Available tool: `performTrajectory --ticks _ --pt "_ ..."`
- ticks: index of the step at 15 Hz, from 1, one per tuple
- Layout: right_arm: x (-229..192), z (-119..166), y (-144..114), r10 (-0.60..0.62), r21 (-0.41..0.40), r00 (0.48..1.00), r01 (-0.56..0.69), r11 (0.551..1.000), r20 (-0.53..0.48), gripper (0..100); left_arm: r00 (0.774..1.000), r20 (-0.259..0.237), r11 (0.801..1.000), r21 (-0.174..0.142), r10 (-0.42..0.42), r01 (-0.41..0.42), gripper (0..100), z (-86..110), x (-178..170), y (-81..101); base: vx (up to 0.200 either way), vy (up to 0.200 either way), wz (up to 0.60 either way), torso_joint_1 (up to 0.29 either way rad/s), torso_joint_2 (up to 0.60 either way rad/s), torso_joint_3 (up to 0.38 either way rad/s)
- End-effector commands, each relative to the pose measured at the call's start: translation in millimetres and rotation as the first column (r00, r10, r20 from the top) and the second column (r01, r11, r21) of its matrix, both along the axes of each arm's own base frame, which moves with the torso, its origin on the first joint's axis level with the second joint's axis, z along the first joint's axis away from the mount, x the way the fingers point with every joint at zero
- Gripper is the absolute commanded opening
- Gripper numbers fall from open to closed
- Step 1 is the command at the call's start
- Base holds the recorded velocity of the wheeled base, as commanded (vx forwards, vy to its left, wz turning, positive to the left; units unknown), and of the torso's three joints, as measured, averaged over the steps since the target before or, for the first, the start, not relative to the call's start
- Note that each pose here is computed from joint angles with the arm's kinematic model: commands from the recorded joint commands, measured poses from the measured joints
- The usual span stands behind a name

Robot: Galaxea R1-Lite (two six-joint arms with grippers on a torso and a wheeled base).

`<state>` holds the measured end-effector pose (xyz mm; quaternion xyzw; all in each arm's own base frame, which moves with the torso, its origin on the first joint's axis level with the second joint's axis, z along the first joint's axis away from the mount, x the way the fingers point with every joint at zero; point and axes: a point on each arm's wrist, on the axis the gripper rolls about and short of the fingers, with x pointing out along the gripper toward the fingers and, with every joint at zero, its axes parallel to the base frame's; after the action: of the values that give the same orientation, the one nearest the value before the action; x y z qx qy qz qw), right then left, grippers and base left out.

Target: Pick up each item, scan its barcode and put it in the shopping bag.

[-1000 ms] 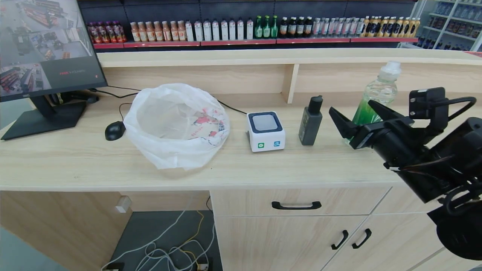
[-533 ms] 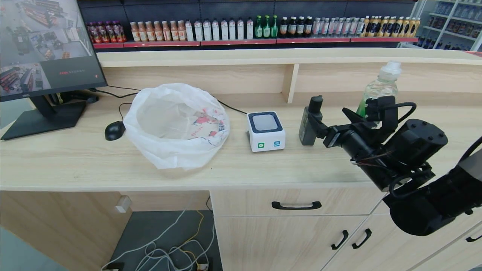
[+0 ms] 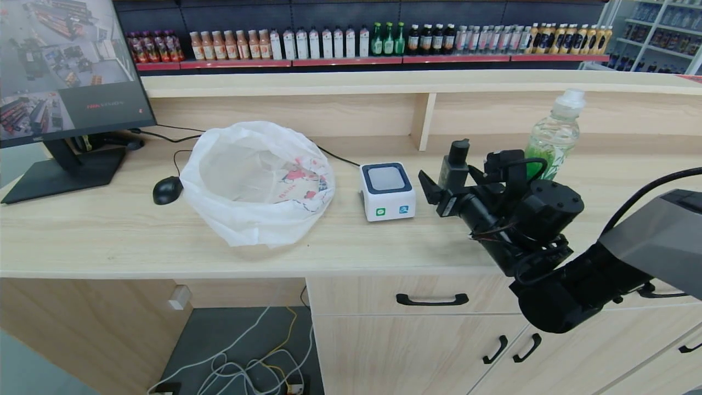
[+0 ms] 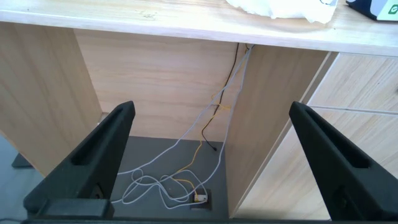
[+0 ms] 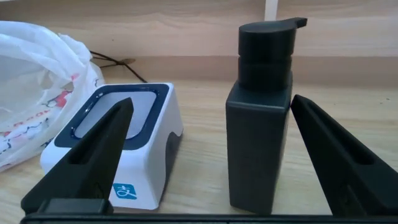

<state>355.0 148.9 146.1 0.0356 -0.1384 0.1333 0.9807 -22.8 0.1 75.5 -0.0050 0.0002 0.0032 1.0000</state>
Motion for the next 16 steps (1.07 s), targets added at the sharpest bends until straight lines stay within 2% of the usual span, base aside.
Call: performTrajectory --ticks 1,7,11,16 --pt "3.8 -5.3 0.9 -0.006 -0.003 1.000 0.006 1.000 -0.008 100 1.000 0.000 1.000 -0.001 0.001 -0.001 100 0.0 0.0 0.0 0.000 0.000 0.00 0.000 0.00 0.000" --pt "18.2 -10.2 -23.5 -0.102 -0.031 0.995 0.101 0.994 -0.014 100 1.000 0.000 1.000 -0.001 0.001 -0.001 100 0.0 0.0 0.0 0.000 0.000 0.00 0.000 0.00 0.000" --pt "28.3 -4.4 -24.7 -0.188 -0.016 0.981 0.187 0.982 -0.045 100 1.000 0.000 1.000 -0.001 0.001 -0.001 100 0.0 0.0 0.0 0.000 0.000 0.00 0.000 0.00 0.000" --pt "36.8 1.8 -17.8 -0.181 -0.031 0.981 0.179 0.983 -0.072 100 1.000 0.000 1.000 -0.001 0.001 -0.001 100 0.0 0.0 0.0 0.000 0.000 0.00 0.000 0.00 0.000"
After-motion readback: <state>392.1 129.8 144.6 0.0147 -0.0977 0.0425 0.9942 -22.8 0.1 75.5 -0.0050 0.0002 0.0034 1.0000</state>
